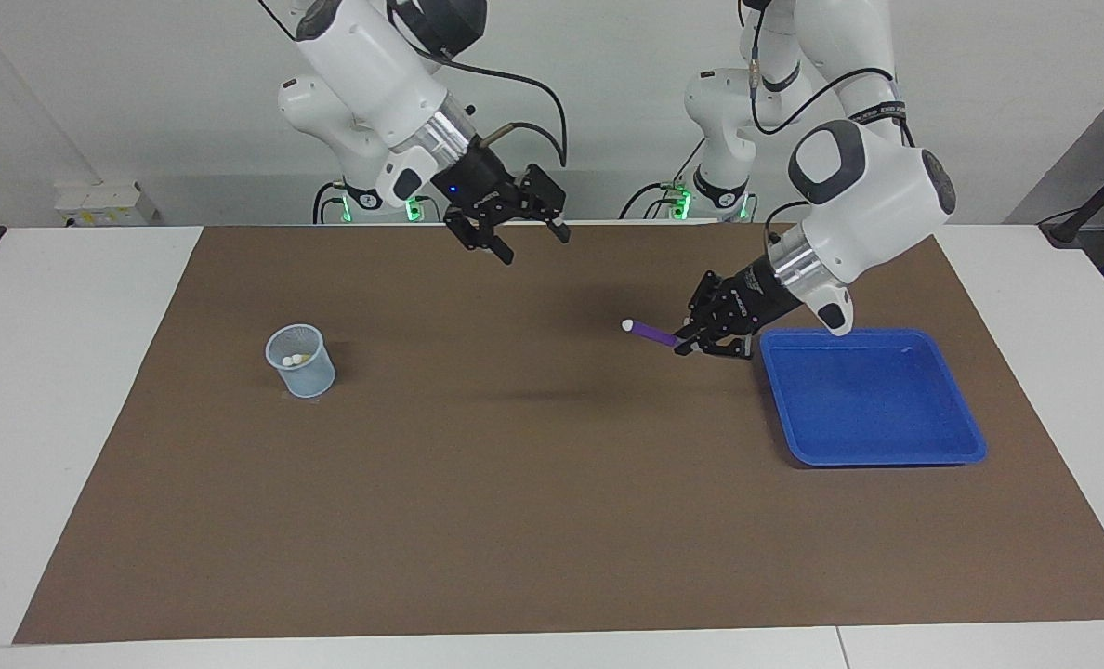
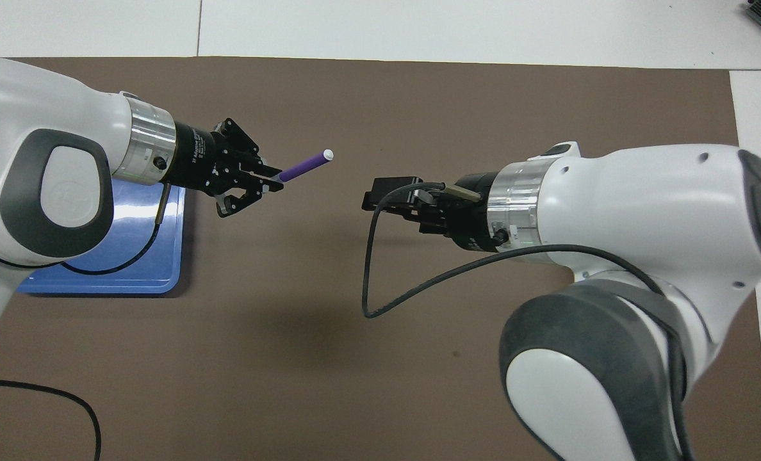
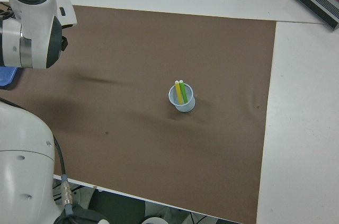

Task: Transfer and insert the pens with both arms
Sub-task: 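Close the right gripper on the purple pen tip, open the left gripper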

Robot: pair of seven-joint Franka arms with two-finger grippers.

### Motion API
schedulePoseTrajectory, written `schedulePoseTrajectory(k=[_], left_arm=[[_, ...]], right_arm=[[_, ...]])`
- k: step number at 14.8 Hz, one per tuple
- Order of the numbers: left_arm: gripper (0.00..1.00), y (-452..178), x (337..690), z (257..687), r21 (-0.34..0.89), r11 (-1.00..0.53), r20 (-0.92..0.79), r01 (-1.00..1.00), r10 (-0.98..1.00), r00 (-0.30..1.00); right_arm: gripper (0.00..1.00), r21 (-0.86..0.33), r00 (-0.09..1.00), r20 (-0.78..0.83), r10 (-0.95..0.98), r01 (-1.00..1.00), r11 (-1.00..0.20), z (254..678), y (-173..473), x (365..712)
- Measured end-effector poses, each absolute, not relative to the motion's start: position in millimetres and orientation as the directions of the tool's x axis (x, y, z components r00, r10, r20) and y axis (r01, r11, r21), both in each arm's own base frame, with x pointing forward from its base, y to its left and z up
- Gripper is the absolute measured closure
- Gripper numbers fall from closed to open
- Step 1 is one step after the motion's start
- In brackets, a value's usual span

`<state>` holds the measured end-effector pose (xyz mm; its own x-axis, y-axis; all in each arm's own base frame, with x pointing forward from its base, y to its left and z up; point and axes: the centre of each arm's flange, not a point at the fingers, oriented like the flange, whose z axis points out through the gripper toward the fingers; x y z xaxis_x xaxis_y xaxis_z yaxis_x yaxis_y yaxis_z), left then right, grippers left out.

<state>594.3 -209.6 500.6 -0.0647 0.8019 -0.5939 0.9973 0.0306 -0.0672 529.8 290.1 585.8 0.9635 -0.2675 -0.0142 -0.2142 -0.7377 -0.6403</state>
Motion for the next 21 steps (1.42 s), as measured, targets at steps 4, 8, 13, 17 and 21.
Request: schedulePoseTrajectory(k=[4, 8, 13, 17, 21], left_arm=[[0.84, -219, 584, 499, -0.083, 0.010, -0.590, 0.997, 0.806, -0.057], [0.84, -218, 581, 499, -0.096, 0.001, -0.588, 0.995, 0.807, -0.058], [0.84, -219, 580, 499, -0.103, -0.004, -0.587, 0.995, 0.808, -0.058], [0.84, -219, 579, 500, -0.107, -0.009, -0.587, 0.994, 0.808, -0.056], [0.84, -219, 578, 502, -0.107, -0.012, -0.587, 0.994, 0.808, -0.053]], right_arm=[[0.10, -0.683, 0.943, -0.004, -0.331, -0.245, -0.688, 554, 315, 546], [0.16, -0.697, 0.936, 0.029, -0.351, -0.233, -0.679, 536, 338, 555], [0.20, -0.733, 0.921, 0.016, -0.390, -0.254, -0.630, 536, 343, 566], [0.30, -0.736, 0.918, 0.017, -0.397, -0.257, -0.626, 529, 349, 568], [0.41, -0.735, 0.920, 0.015, -0.392, -0.256, -0.628, 527, 352, 566]])
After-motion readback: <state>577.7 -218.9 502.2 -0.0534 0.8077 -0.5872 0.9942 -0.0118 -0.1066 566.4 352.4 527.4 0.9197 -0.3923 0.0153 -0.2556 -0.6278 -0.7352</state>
